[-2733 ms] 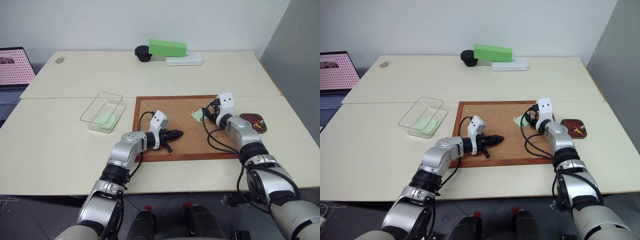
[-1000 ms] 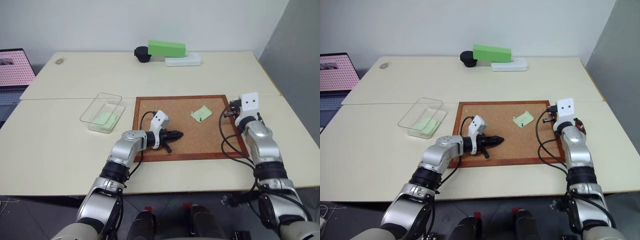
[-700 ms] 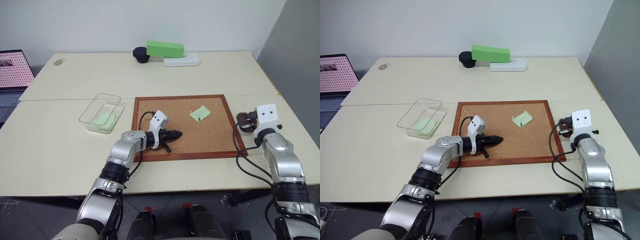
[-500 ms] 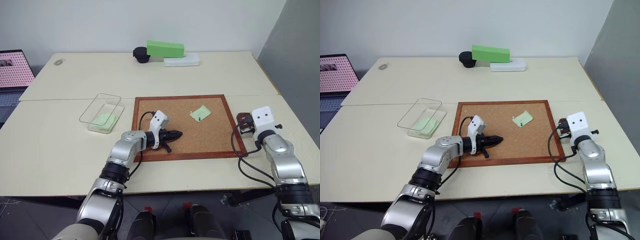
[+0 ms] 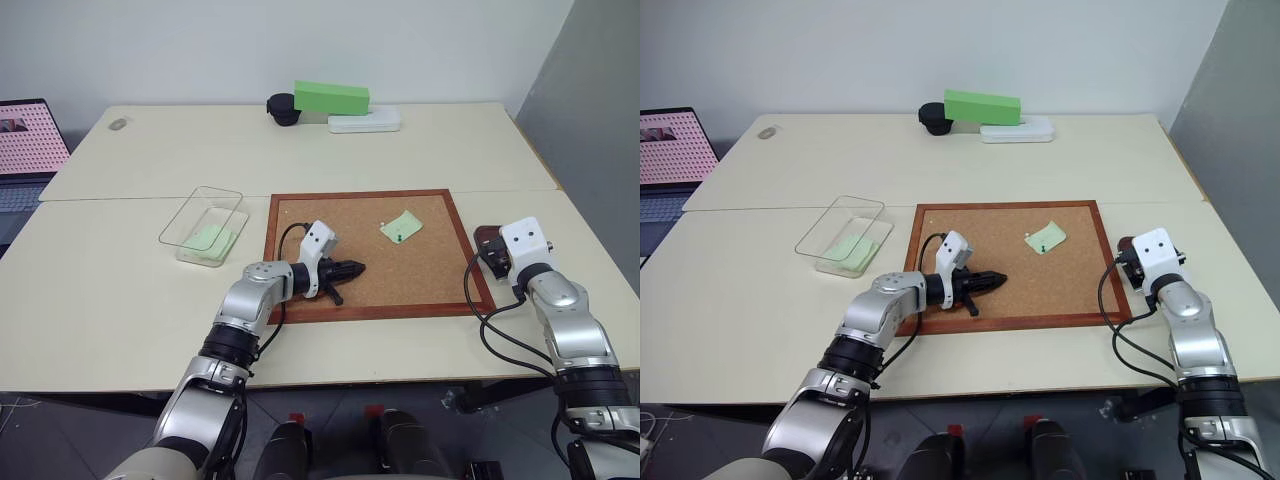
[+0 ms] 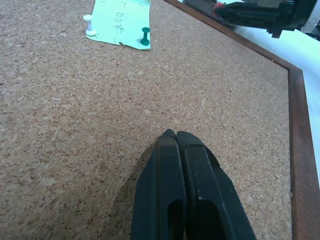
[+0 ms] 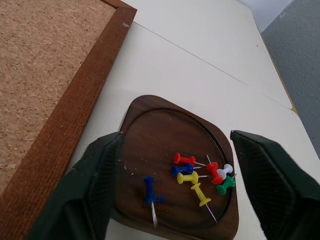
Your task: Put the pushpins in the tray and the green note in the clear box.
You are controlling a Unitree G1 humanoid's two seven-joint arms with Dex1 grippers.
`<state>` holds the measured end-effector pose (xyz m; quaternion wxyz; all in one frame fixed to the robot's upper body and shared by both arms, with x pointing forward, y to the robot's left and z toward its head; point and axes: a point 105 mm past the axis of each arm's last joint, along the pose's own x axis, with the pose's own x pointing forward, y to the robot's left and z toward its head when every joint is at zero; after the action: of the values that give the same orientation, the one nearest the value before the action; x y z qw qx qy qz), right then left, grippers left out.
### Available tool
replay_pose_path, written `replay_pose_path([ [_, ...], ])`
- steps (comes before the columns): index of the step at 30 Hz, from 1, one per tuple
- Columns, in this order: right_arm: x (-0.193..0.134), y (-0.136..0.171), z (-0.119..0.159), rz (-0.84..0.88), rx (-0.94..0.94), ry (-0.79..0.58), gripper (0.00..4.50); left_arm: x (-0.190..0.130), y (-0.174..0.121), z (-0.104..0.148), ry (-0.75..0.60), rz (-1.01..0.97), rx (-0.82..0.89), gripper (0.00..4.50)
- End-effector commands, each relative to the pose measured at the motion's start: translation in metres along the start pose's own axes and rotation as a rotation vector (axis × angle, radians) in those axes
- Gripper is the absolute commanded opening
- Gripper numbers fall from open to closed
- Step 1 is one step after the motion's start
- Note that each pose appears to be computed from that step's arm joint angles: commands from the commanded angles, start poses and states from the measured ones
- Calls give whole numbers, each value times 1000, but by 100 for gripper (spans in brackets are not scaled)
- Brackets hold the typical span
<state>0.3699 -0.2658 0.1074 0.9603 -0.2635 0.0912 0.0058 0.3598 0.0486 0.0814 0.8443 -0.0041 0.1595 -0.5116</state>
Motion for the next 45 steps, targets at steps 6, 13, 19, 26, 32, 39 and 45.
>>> replay_pose_path([
  [6,-1,-10,34,-6,80,-141,449,1,-1,-5,15,-1,-8,0],
  [13,-11,66,71,402,341,-252,449,-1,-1,-6,22,-7,-16,0],
  [19,3,97,70,478,334,-243,449,0,1,-4,21,0,-6,0],
  [26,20,124,85,548,337,-282,449,-4,3,-1,21,12,6,0],
  [32,28,135,86,586,324,-283,449,-5,1,-1,17,14,6,0],
  [39,36,141,81,600,326,-247,413,-8,3,0,17,25,3,0],
  [45,35,145,82,610,335,-250,313,-8,2,1,17,22,3,0],
])
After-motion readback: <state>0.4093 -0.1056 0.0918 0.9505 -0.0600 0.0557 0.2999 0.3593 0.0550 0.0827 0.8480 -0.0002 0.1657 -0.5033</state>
